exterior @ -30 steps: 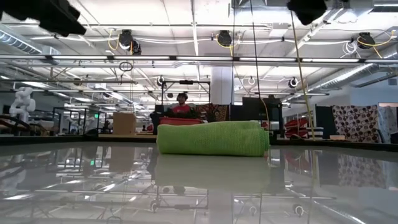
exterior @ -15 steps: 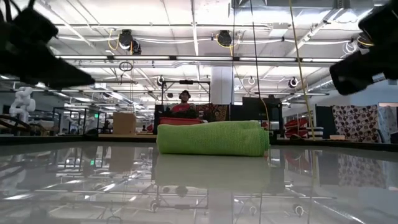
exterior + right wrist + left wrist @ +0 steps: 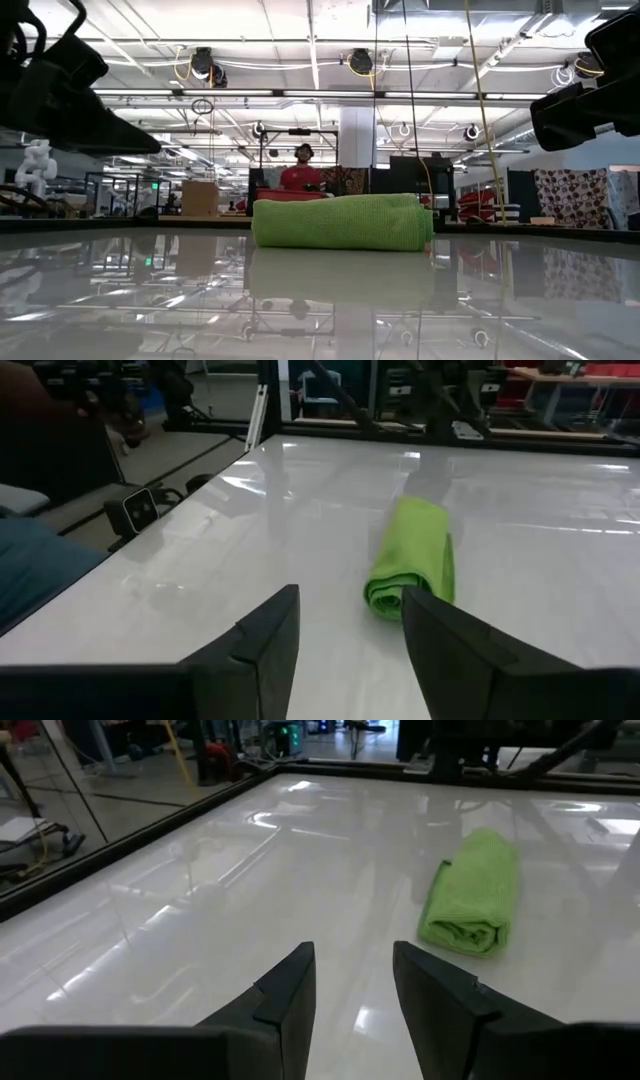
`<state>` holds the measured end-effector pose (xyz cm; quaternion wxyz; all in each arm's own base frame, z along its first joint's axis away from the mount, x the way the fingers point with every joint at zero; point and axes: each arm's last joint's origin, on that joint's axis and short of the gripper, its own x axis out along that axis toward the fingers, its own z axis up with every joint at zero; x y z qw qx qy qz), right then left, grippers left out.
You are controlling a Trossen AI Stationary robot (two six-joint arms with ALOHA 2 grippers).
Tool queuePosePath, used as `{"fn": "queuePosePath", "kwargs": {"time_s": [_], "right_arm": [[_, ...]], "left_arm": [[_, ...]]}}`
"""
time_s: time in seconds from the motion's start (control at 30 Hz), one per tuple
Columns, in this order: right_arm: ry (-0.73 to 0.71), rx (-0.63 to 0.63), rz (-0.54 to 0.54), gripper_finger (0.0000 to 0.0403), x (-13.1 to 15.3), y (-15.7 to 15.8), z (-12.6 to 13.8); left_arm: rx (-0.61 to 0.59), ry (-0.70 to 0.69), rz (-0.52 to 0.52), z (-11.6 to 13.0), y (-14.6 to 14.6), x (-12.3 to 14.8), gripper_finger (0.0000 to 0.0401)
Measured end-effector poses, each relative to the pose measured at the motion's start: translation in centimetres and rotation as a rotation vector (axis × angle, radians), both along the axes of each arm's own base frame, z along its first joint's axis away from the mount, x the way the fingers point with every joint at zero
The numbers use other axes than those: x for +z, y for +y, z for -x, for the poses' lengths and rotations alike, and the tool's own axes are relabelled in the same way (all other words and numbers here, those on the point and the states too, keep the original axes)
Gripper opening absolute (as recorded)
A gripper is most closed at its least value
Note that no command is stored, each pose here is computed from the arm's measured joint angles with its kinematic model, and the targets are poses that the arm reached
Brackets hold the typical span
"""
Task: Roll towel into tight, uniform cylinder
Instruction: Return to Home Position
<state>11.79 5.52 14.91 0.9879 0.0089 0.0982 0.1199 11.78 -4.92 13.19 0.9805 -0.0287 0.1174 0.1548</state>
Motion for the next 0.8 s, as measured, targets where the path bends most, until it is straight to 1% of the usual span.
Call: {"fn": "queuePosePath", "kwargs": {"time_s": [0.8], "right_arm": [[0.003, 0.003, -0.002, 0.0167, -0.03, 0.01, 0.01]], "left_arm": [[0.002, -0.003, 0.004, -0.01, 0.02, 0.0, 0.0141]]}}
